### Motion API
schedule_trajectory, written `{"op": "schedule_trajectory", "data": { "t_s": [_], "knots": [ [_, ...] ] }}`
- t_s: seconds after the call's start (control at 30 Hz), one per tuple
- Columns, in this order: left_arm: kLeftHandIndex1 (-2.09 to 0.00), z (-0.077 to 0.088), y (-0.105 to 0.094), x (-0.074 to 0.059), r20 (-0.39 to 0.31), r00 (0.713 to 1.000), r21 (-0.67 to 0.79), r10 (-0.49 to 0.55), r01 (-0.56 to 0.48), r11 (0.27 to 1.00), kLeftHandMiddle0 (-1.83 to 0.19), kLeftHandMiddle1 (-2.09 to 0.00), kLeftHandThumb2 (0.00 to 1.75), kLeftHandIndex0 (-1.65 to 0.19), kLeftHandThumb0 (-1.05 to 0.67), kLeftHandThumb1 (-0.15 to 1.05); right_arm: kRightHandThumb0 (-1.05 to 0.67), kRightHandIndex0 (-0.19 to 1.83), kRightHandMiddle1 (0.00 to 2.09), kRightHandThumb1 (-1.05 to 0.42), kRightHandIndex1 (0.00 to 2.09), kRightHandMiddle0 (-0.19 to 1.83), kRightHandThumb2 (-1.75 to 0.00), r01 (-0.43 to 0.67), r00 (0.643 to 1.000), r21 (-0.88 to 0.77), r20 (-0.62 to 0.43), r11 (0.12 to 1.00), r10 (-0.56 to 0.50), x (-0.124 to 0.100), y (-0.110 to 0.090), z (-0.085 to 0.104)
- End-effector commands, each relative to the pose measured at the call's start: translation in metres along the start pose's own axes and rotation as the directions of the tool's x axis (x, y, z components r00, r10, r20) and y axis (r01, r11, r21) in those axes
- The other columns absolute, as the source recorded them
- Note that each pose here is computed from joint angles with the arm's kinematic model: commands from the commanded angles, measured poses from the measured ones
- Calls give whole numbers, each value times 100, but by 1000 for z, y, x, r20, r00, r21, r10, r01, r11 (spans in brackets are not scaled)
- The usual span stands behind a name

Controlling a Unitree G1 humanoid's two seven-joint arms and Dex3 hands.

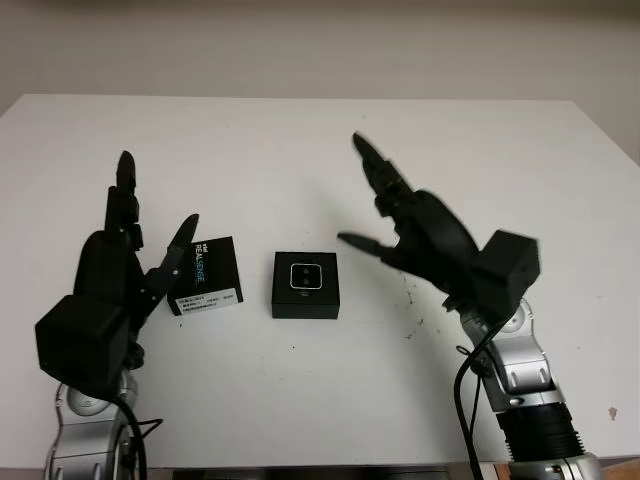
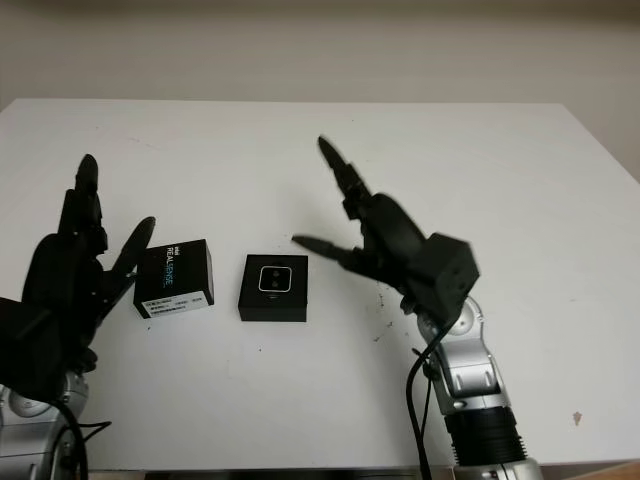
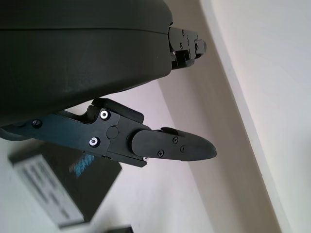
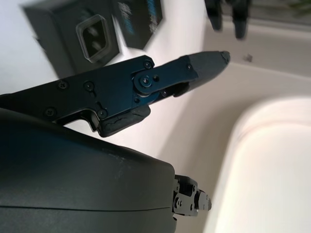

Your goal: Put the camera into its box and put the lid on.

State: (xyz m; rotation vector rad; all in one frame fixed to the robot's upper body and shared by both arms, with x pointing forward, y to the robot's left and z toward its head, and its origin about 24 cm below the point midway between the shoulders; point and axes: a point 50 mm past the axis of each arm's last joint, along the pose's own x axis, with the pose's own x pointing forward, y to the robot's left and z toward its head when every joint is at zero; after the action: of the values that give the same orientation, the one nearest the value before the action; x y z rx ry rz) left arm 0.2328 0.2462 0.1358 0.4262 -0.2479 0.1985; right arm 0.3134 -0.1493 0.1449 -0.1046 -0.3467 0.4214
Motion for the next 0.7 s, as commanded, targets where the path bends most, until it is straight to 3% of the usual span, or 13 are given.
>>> {"op": "schedule_trajectory", "data": {
  "t_s": [0.0, 0.13, 0.3, 0.43, 0.53, 0.67],
  "knots": [
    [-10, 7, 14, 6, 29, 999, 97, -26, 23, 995, -11, -9, 11, -6, -56, 104, -82, -19, 3, -105, 1, -19, -21, 8, 999, 13, 37, 1000, -8, 6, -9, 11],
    [-9, 11, 36, 11, -9, 984, 334, -176, 169, 927, -10, -6, 6, -6, -66, 100, -86, -19, 3, -105, 1, -18, -26, 28, 999, 147, 12, 989, -30, 9, -25, 13],
    [-5, 11, 51, 17, -92, 951, 478, -295, 302, 825, 0, -3, 4, 1, -79, 93, -83, -19, 0, -105, 0, -19, -47, 36, 999, 263, 30, 964, -45, 10, -40, 12],
    [-5, 5, 52, 20, -121, 925, 522, -360, 368, 770, 1, -4, 5, 2, -87, 92, -81, -19, 0, -105, 0, -19, -55, 56, 998, 361, -3, 931, -58, 12, -48, 11],
    [-5, -5, 46, 23, -138, 915, 504, -379, 394, 768, 1, -5, 5, 2, -87, 92, -81, -19, 0, -105, 0, -19, -57, 75, 997, 434, -26, 898, -71, 13, -51, 11],
    [-3, -22, 36, 27, -219, 875, 454, -431, 482, 749, 5, -4, 5, 6, -87, 91, -79, -19, 0, -105, 0, -19, -57, 97, 995, 464, -41, 880, -88, 14, -52, 11]
  ]
}}
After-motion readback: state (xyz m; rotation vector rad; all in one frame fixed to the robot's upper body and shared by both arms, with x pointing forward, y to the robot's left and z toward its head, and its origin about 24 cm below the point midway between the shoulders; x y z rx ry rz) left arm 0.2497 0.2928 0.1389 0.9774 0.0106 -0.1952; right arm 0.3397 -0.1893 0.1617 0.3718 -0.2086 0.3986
